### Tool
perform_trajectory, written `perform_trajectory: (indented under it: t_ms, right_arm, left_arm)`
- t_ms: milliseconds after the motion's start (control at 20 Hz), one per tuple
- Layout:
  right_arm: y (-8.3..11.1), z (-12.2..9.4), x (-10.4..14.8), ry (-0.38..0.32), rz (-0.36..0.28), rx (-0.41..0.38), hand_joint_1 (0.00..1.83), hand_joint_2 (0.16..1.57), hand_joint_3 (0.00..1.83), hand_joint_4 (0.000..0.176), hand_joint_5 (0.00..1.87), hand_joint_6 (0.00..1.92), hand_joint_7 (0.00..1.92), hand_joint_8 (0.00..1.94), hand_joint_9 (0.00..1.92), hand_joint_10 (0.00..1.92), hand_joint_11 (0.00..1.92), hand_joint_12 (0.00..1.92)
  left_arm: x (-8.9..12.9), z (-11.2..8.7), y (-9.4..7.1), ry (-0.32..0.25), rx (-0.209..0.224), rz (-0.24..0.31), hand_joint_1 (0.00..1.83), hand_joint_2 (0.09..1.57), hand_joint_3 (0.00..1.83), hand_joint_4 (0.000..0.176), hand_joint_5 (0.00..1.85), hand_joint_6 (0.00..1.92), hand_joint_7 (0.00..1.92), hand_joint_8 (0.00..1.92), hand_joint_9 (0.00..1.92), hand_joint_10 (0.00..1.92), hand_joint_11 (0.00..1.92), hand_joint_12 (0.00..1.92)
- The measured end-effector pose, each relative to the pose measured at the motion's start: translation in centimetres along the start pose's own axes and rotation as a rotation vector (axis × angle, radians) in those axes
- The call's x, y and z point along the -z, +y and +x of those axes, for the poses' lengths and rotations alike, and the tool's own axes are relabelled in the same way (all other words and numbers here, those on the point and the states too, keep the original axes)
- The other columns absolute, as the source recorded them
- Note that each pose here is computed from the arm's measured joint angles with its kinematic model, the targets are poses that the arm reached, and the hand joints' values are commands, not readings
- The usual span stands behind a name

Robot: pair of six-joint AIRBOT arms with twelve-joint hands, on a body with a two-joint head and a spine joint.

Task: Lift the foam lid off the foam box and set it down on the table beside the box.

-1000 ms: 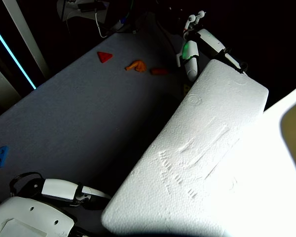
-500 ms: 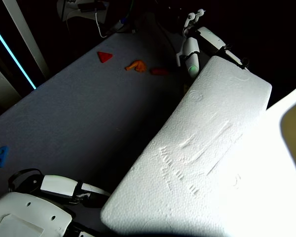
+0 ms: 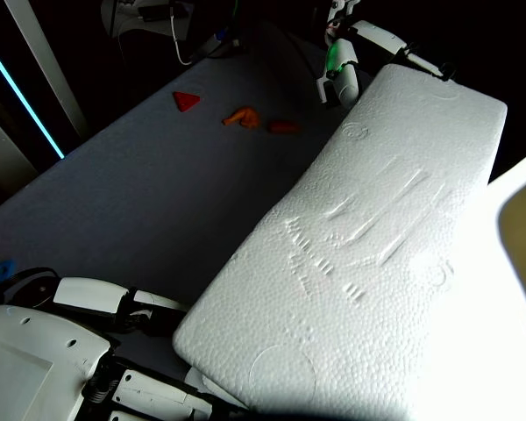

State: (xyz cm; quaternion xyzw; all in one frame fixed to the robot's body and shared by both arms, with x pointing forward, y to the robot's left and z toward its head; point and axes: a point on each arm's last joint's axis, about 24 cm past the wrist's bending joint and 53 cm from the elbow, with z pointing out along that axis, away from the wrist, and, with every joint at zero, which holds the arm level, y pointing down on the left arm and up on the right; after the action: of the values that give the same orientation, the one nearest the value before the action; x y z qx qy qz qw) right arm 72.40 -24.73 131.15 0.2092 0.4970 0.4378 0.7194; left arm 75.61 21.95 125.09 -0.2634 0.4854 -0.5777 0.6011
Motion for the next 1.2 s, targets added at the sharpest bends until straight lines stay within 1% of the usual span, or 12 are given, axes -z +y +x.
perform_trajectory:
  t_ms: [100, 150, 200, 400, 450, 750, 800, 850, 950, 1000, 1150, 1200]
  right_arm:
    - [0.5, -0.6, 0.3, -0.008, -0.012, 0.007, 0.54, 1.22, 0.00, 0.000, 0.08, 0.08, 0.12, 0.00, 0.00, 0.41, 0.00, 1.42]
    - [0.9, -1.0, 0.5, -0.019, -0.022, 0.007, 0.56, 1.23, 0.00, 0.000, 0.09, 0.08, 0.17, 0.01, 0.00, 0.56, 0.00, 1.46]
    - [1.2, -1.2, 0.7, -0.022, -0.029, 0.008, 0.56, 1.22, 0.00, 0.000, 0.08, 0.08, 0.12, 0.01, 0.00, 0.43, 0.00, 1.46]
    - [2.1, -0.9, 2.2, -0.005, -0.055, 0.027, 0.57, 1.21, 0.00, 0.000, 0.04, 0.05, 0.09, 0.00, 0.00, 0.33, 0.00, 1.41]
    - [2.4, -0.7, 2.7, 0.004, -0.062, 0.035, 0.57, 1.21, 0.00, 0.000, 0.05, 0.04, 0.11, 0.00, 0.00, 0.37, 0.00, 1.31]
    - [3.5, -0.9, 4.7, 0.011, -0.093, 0.056, 0.57, 1.23, 0.00, 0.000, 0.03, 0.03, 0.09, 0.00, 0.00, 0.37, 0.00, 1.32]
    - [3.6, -0.9, 5.0, 0.013, -0.095, 0.060, 0.53, 1.23, 0.00, 0.000, 0.04, 0.02, 0.02, 0.00, 0.00, 0.14, 0.00, 0.93]
    - [3.7, -0.9, 5.4, 0.014, -0.097, 0.063, 0.51, 1.24, 0.00, 0.000, 0.07, 0.04, 0.02, 0.00, 0.00, 0.09, 0.00, 0.77]
    - [3.9, -0.6, 6.3, 0.025, -0.100, 0.066, 0.53, 1.25, 0.00, 0.000, 0.08, 0.03, 0.00, 0.00, 0.00, 0.00, 0.00, 0.60]
    - [3.9, -0.5, 6.8, 0.029, -0.100, 0.065, 0.50, 1.27, 0.00, 0.000, 0.08, 0.03, 0.02, 0.00, 0.02, 0.01, 0.00, 0.73]
    - [3.6, -0.2, 8.3, 0.039, -0.093, 0.060, 0.47, 1.26, 0.00, 0.000, 0.08, 0.02, 0.03, 0.00, 0.02, 0.02, 0.00, 0.84]
    - [3.5, -0.1, 8.7, 0.044, -0.091, 0.057, 0.48, 1.26, 0.00, 0.000, 0.07, 0.02, 0.04, 0.00, 0.02, 0.03, 0.00, 0.77]
  left_arm:
    - [0.5, 0.3, -0.1, 0.013, -0.005, -0.002, 0.48, 1.01, 0.00, 0.060, 0.00, 0.00, 0.00, 0.00, 0.00, 0.00, 0.00, 0.00]
    - [1.0, 0.6, -0.1, 0.024, -0.008, -0.005, 0.49, 1.02, 0.00, 0.051, 0.00, 0.00, 0.00, 0.00, 0.00, 0.00, 0.00, 0.00]
    - [1.4, 0.6, -0.2, 0.028, -0.012, 0.000, 0.46, 1.02, 0.00, 0.061, 0.00, 0.00, 0.00, 0.00, 0.00, 0.00, 0.00, 0.00]
    - [3.1, 0.4, -0.8, 0.036, -0.034, 0.010, 0.41, 1.03, 0.00, 0.053, 0.00, 0.00, 0.00, 0.00, 0.00, 0.00, 0.00, 0.00]
    - [3.6, 0.2, -1.0, 0.037, -0.038, 0.014, 0.40, 1.04, 0.01, 0.039, 0.00, 0.00, 0.00, 0.00, 0.00, 0.00, 0.00, 0.00]
    - [5.6, 0.3, -2.1, 0.056, -0.066, 0.031, 0.48, 1.04, 0.00, 0.039, 0.00, 0.00, 0.00, 0.00, 0.00, 0.00, 0.00, 0.00]
    - [6.0, 0.4, -2.2, 0.061, -0.068, 0.031, 0.45, 1.04, 0.00, 0.004, 0.00, 0.00, 0.00, 0.00, 0.00, 0.00, 0.00, 0.00]
    - [6.2, 0.5, -2.4, 0.065, -0.068, 0.033, 0.43, 1.04, 0.00, 0.000, 0.01, 0.00, 0.00, 0.00, 0.00, 0.00, 0.00, 0.00]
    - [6.8, 0.8, -2.7, 0.079, -0.075, 0.036, 0.46, 1.04, 0.00, 0.031, 0.00, 0.00, 0.00, 0.00, 0.00, 0.00, 0.00, 0.00]
    - [7.1, 0.9, -2.9, 0.082, -0.076, 0.039, 0.43, 1.04, 0.00, 0.042, 0.00, 0.00, 0.00, 0.00, 0.00, 0.00, 0.00, 0.00]
    - [8.3, 1.6, -3.2, 0.098, -0.077, 0.042, 0.43, 1.05, 0.01, 0.060, 0.00, 0.00, 0.00, 0.00, 0.00, 0.00, 0.00, 0.00]
    - [8.5, 1.7, -3.3, 0.100, -0.077, 0.045, 0.43, 1.06, 0.01, 0.054, 0.00, 0.00, 0.00, 0.00, 0.00, 0.00, 0.00, 0.00]
